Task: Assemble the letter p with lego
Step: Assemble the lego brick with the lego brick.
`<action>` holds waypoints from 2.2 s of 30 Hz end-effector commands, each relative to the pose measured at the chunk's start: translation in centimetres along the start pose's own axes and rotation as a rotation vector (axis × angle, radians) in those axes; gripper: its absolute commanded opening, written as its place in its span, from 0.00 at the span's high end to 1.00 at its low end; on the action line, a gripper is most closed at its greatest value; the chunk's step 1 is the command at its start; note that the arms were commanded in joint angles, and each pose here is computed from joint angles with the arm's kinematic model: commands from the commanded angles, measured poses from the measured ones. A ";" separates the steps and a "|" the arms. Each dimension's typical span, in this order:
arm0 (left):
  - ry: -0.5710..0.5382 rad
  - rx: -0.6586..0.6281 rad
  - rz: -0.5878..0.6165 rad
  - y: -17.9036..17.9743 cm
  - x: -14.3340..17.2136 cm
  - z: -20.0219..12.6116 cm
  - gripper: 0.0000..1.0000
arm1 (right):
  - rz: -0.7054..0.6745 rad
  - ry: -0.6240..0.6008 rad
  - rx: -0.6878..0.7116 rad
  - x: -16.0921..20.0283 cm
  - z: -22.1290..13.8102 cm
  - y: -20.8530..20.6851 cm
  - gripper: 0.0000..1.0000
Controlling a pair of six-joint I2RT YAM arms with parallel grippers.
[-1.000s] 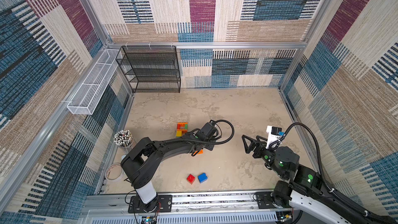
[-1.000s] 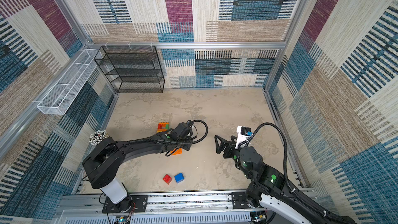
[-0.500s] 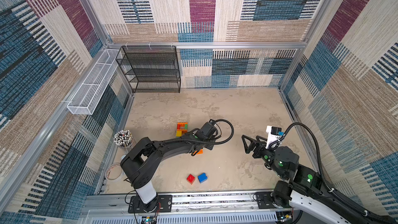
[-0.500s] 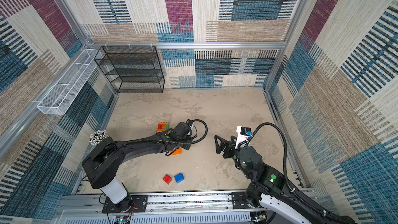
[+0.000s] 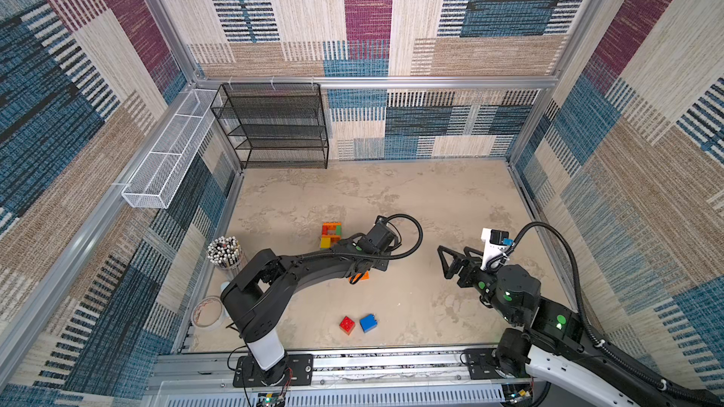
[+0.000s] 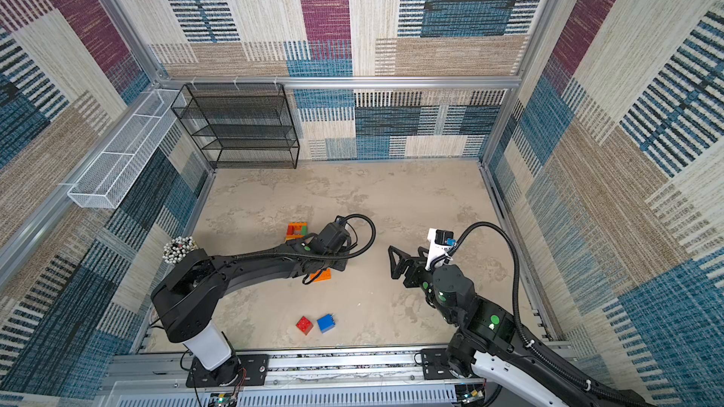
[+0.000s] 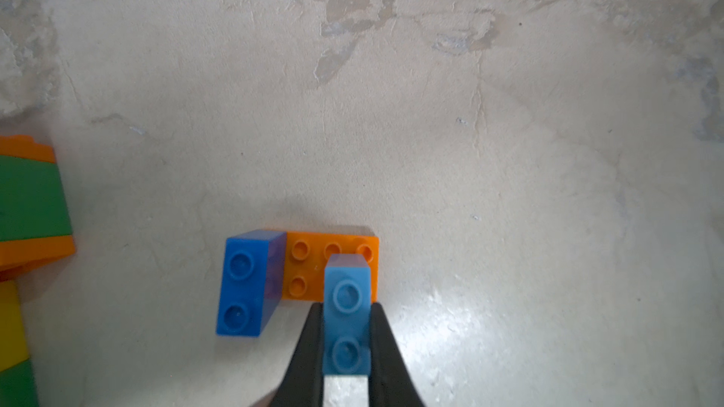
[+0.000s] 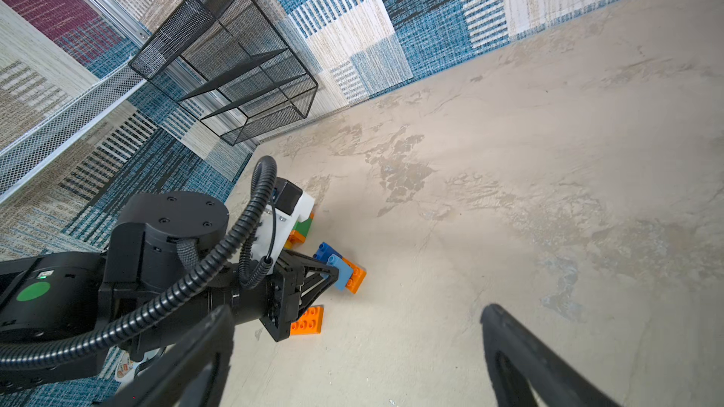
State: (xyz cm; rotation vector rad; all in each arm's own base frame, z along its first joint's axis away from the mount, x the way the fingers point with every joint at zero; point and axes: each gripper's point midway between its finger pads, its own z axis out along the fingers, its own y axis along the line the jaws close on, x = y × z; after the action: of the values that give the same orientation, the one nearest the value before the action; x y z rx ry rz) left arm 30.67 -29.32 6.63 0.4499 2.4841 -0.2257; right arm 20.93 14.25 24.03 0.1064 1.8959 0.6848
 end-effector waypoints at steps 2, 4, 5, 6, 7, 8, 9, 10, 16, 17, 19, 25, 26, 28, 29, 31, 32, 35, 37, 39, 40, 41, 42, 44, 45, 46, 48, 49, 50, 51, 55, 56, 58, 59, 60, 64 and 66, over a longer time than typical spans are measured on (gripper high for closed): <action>-0.006 -0.005 -0.025 -0.2 -0.4 0.1 1.00 | 0.021 -0.025 -0.018 -0.7 -0.2 0.4 0.00; -0.007 -0.007 -0.026 -0.3 -0.4 0.1 1.00 | 0.021 -0.024 -0.016 -0.7 -0.2 0.4 0.00; -0.006 -0.007 -0.027 -0.3 -0.4 0.1 1.00 | 0.021 -0.026 -0.015 -0.7 -0.2 0.4 0.00; -0.007 -0.007 -0.025 -0.3 -0.4 0.2 1.00 | 0.021 -0.025 -0.015 -0.7 -0.2 0.4 0.00; -0.006 -0.010 -0.023 -0.3 -0.4 0.3 1.00 | 0.021 -0.025 -0.016 -0.7 -0.2 0.4 0.00; -0.007 -0.012 -0.022 -0.3 -0.4 0.3 1.00 | 0.021 -0.024 -0.017 -0.7 -0.2 0.4 0.00; -0.006 -0.012 -0.020 -0.3 -0.4 0.4 1.00 | 0.021 -0.024 -0.018 -0.7 -0.2 0.4 0.00; -0.005 -0.013 -0.019 -0.3 -0.4 0.5 1.00 | 0.021 -0.024 -0.018 -0.7 -0.2 0.4 0.00; 0.012 -0.020 -0.012 -0.2 0.1 0.9 1.00 | 0.020 -0.026 -0.015 -0.8 -0.3 0.3 0.00; 0.015 -0.022 -0.010 -0.1 0.2 0.9 1.00 | 0.019 -0.025 -0.014 -0.8 -0.3 0.3 0.00; 0.020 -0.026 -0.009 0.1 0.5 0.9 1.00 | 0.019 -0.026 -0.013 -0.8 -0.3 0.3 0.00; 0.041 -0.046 0.015 0.6 1.5 0.6 1.00 | 0.017 -0.033 -0.012 -1.1 -0.4 0.4 0.00; 0.043 -0.048 0.021 0.7 1.6 0.5 1.00 | 0.016 -0.035 -0.011 -1.2 -0.4 0.4 0.00; 0.046 -0.044 0.030 0.7 1.7 0.4 1.00 | 0.014 -0.036 -0.010 -1.2 -0.5 0.4 0.00; 0.048 -0.039 0.035 0.6 1.8 0.3 1.00 | 0.012 -0.037 -0.007 -1.2 -0.5 0.3 0.00; 0.059 -0.033 0.038 0.6 2.1 0.4 1.00 | 0.012 -0.037 -0.007 -1.3 -0.5 0.3 0.00; 0.067 -0.036 0.039 0.6 2.2 0.5 1.00 | 0.013 -0.038 -0.007 -1.3 -0.5 0.3 0.00; 0.084 -0.074 0.025 1.1 2.5 0.8 1.00 | 0.015 -0.036 -0.008 -1.2 -0.5 0.3 0.00; 0.103 -0.111 0.004 1.5 2.6 1.0 1.00 | 0.016 -0.037 -0.007 -1.3 -0.5 0.4 0.00; 0.128 -0.134 -0.007 1.7 2.7 1.1 1.00 | 0.015 -0.042 -0.001 -1.6 -0.7 0.3 0.00; 0.140 -0.142 -0.008 1.7 2.9 1.2 1.00 | 0.011 -0.041 0.003 -1.7 -0.7 0.3 0.00; 0.149 -0.149 -0.004 1.7 3.0 1.2 1.00 | 0.007 -0.047 0.009 -1.9 -0.8 0.2 0.00; 0.160 -0.154 0.003 1.7 3.3 1.4 1.00 | 0.002 -0.051 0.015 -2.0 -0.9 0.2 0.00; 0.177 -0.155 0.006 1.6 4.0 1.7 1.00 | 0.006 -0.075 0.012 -2.7 -1.5 0.1 0.00; 0.189 -0.153 0.002 1.6 4.4 1.9 1.00 | 0.003 -0.079 0.014 -2.8 -1.6 0.0 0.00; 0.201 -0.151 -0.003 1.7 4.8 2.1 1.00 | 0.002 -0.083 0.020 -3.0 -1.7 -0.1 0.00; 0.220 -0.136 -0.022 1.4 5.6 2.3 1.00 | -0.004 -0.086 0.029 -3.1 -1.8 -0.2 0.00; 0.227 -0.128 -0.037 1.4 5.9 2.4 1.00 | -0.005 -0.089 0.032 -3.2 -1.8 -0.2 0.00; 0.236 -0.121 -0.055 1.3 6.3 2.5 1.00 | -0.007 -0.092 0.033 -3.3 -1.9 -0.2 0.00; 0.245 -0.103 -0.067 1.0 6.6 2.6 1.00 | -0.010 -0.094 0.035 -3.4 -1.9 -0.2 0.00; 0.262 -0.085 -0.087 0.5 6.8 2.6 1.00 | -0.021 -0.097 0.036 -3.7 -1.9 -0.1 0.00; 0.259 -0.081 -0.090 0.4 6.5 2.5 1.00 | -0.026 -0.092 0.040 -3.6 -1.8 -0.1 0.00; 0.251 -0.084 -0.094 0.4 5.8 1.9 1.00 | -0.034 -0.087 0.044 -3.5 -1.7 -0.1 0.00; 0.250 -0.096 -0.097 0.5 5.5 1.5 1.00 | -0.038 -0.085 0.046 -3.4 -1.7 -0.1 0.00; 0.248 -0.109 -0.098 0.6 5.1 1.2 1.00 | -0.040 -0.087 0.049 -3.5 -1.7 -0.2 0.00; 0.250 -0.139 -0.106 0.6 4.4 0.2 1.00 | -0.046 -0.093 0.055 -3.6 -1.8 -0.3 0.00; 0.248 -0.147 -0.111 0.5 4.4 0.0 1.00 | -0.045 -0.095 0.056 -3.7 -1.8 -0.3 0.00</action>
State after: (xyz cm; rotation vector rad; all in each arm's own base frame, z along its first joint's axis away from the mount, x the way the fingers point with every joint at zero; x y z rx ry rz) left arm 30.35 -29.74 5.53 0.2832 2.6048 -0.1273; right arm 20.90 12.26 26.91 0.1226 1.8375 0.6050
